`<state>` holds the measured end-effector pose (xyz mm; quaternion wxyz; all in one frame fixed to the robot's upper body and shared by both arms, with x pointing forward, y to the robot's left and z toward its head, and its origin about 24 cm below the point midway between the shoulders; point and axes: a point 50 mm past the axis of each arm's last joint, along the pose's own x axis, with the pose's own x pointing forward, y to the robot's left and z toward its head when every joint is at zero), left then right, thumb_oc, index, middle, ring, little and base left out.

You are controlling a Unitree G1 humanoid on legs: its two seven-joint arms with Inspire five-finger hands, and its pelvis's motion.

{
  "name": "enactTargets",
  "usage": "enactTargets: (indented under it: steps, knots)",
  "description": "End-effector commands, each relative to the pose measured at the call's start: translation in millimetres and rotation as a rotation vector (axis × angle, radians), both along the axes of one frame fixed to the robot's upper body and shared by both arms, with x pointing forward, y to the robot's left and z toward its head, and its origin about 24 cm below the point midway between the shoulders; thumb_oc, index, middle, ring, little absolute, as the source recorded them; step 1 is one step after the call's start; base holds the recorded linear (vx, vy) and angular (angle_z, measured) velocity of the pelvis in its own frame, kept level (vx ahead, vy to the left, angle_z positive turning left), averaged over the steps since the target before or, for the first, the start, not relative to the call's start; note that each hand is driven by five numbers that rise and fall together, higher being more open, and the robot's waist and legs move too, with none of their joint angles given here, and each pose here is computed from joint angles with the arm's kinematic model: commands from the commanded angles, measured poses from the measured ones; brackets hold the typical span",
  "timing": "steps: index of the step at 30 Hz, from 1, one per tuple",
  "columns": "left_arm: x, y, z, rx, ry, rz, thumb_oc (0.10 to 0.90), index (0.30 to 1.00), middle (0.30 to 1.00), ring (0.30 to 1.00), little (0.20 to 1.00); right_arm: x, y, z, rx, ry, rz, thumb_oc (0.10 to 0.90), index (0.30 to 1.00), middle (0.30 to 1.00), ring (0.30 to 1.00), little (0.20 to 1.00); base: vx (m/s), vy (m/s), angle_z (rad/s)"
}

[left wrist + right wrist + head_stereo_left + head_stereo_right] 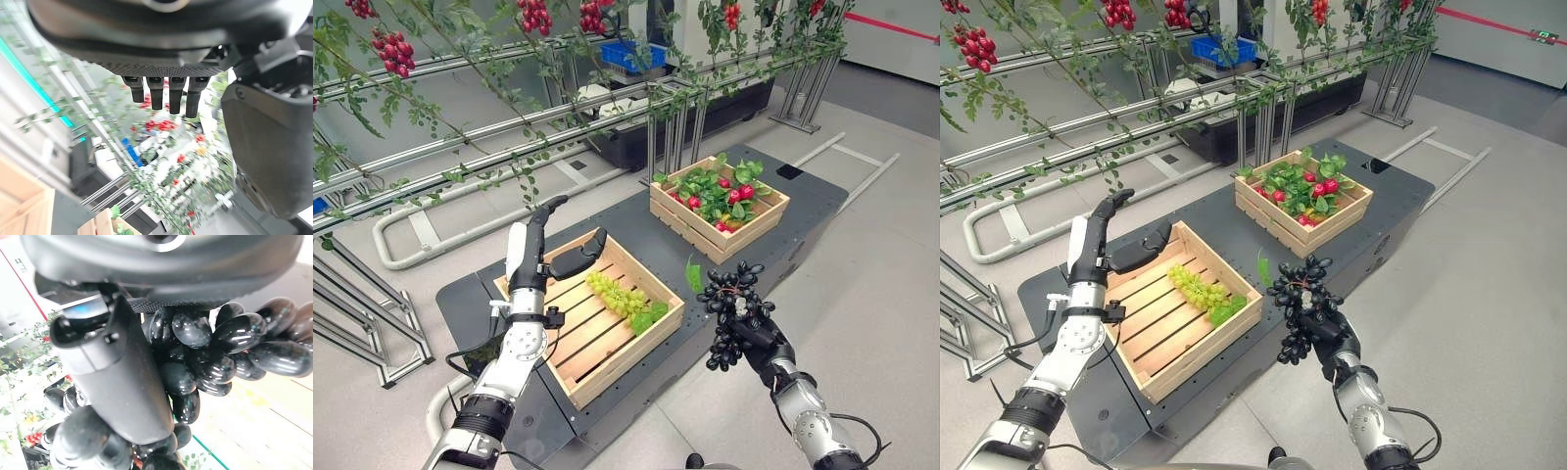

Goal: Pick up the fruits from the basket on one side to the basket on the other side

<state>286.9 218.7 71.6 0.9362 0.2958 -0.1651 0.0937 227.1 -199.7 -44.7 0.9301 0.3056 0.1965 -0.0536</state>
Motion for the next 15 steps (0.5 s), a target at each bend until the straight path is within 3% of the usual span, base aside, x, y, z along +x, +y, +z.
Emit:
enactTargets:
  steps: [1, 9, 15]
  knots:
    - [12.0, -2.7, 42.7, 0.008, -0.215, -0.067, 0.8, 0.9, 0.9, 0.9, 0.9, 35.8, -6.8, 53.8, 0.022, -0.323, -0.028, 0.4, 0.3, 0.3, 0.3, 0.3, 0.0, 0.0, 0.0]
    - [5.2, -0.2, 25.0, -0.045, -0.108, -0.083, 0.8, 0.9, 0.9, 0.9, 0.9, 31.3, -10.2, 54.8, 0.001, -0.343, -0.055, 0.4, 0.3, 0.3, 0.3, 0.3, 0.0, -0.03, -0.01]
    - [-14.1, 5.6, -10.8, -0.204, 0.046, -0.037, 0.8, 0.9, 0.9, 0.9, 0.9, 17.6, -12.1, 43.3, 0.017, -0.305, -0.128, 0.4, 0.3, 0.3, 0.3, 0.3, 0.02, -0.122, -0.11]
